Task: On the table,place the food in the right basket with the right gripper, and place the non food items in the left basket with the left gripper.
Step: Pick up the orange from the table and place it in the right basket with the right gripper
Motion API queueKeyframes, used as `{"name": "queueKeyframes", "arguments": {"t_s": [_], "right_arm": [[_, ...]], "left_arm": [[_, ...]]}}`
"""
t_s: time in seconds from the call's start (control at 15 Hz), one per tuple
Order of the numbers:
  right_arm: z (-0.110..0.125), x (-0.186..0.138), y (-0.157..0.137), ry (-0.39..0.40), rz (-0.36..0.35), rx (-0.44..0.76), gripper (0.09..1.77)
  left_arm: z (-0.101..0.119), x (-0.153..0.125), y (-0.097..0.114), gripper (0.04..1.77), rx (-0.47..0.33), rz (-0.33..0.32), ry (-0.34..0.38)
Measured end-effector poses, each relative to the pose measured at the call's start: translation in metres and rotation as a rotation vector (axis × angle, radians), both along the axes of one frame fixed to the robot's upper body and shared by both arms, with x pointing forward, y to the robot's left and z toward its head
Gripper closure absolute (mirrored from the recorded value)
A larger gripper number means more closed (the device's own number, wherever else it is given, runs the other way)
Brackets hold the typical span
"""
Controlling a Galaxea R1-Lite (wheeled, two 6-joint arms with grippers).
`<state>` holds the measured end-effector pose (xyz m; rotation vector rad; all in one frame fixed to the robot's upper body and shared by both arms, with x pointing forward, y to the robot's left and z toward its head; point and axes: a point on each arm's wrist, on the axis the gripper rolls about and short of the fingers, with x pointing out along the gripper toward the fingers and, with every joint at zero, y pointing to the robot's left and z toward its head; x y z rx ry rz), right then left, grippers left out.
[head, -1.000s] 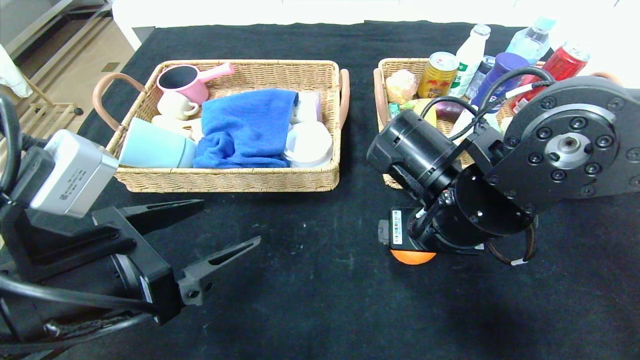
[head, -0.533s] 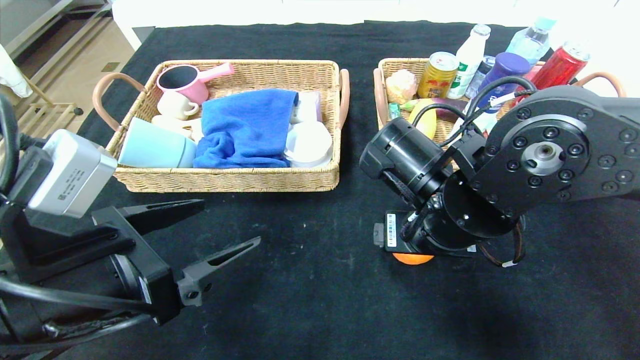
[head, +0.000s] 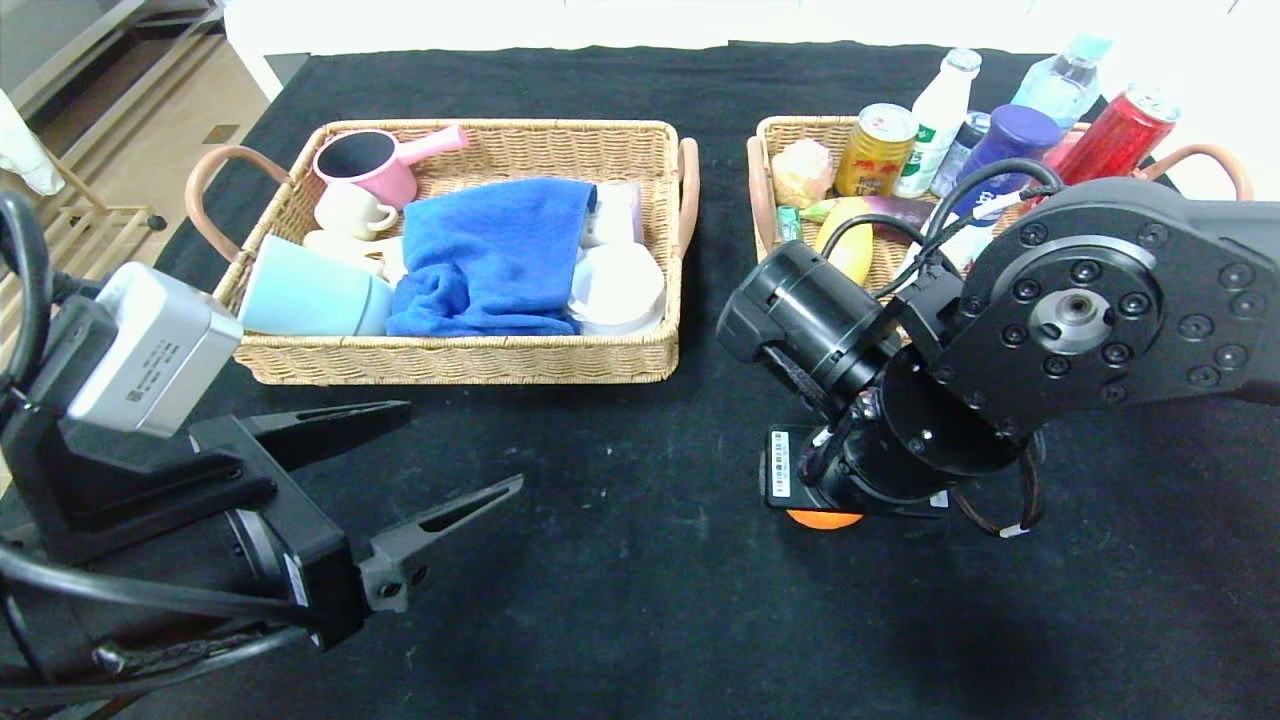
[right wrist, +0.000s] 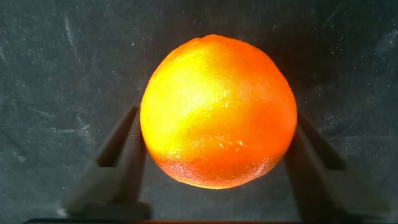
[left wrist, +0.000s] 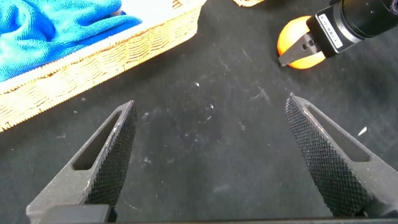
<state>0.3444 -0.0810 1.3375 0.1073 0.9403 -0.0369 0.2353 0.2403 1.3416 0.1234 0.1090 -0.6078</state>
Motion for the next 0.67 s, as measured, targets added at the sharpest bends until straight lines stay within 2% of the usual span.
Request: {"name": "queueKeyframes", "arguments": {"t_s": [0.67], "right_arm": [[-0.0009,0.0006,-0.0002,0.003,-0.002,-0.001,0.62]], "left_arm": [[-0.0006,0.0009,-0.0005,0.09,0.002,0.001,0.003]]}}
